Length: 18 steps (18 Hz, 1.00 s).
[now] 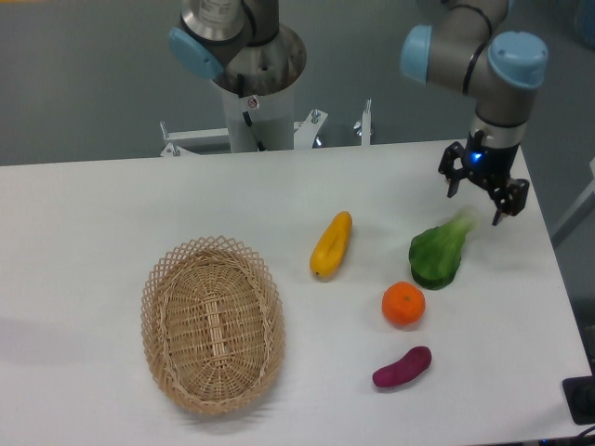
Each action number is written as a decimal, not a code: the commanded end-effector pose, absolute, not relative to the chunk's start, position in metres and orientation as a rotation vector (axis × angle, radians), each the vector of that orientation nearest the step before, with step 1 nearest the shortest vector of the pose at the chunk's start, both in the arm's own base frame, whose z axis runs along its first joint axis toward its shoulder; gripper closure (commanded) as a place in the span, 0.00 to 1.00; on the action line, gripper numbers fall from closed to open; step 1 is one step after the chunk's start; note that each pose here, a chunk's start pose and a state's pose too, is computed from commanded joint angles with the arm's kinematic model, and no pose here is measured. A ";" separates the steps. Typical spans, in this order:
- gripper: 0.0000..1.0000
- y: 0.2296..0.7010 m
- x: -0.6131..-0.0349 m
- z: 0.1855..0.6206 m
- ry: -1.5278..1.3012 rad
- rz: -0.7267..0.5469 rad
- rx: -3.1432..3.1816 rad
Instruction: Place the green vegetable on the table
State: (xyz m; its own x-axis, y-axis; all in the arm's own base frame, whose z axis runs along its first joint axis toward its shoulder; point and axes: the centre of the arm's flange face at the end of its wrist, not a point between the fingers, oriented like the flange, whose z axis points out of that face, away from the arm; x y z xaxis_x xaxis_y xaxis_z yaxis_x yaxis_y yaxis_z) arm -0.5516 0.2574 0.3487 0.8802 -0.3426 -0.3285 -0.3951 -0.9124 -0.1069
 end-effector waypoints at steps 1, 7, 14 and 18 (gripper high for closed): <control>0.00 0.258 -0.555 0.366 0.569 0.498 -2.877; 0.00 0.249 -0.553 0.419 0.581 0.474 -2.905; 0.00 0.222 -0.561 0.446 0.676 0.291 -2.919; 0.00 0.200 -0.567 0.451 0.737 0.315 -2.912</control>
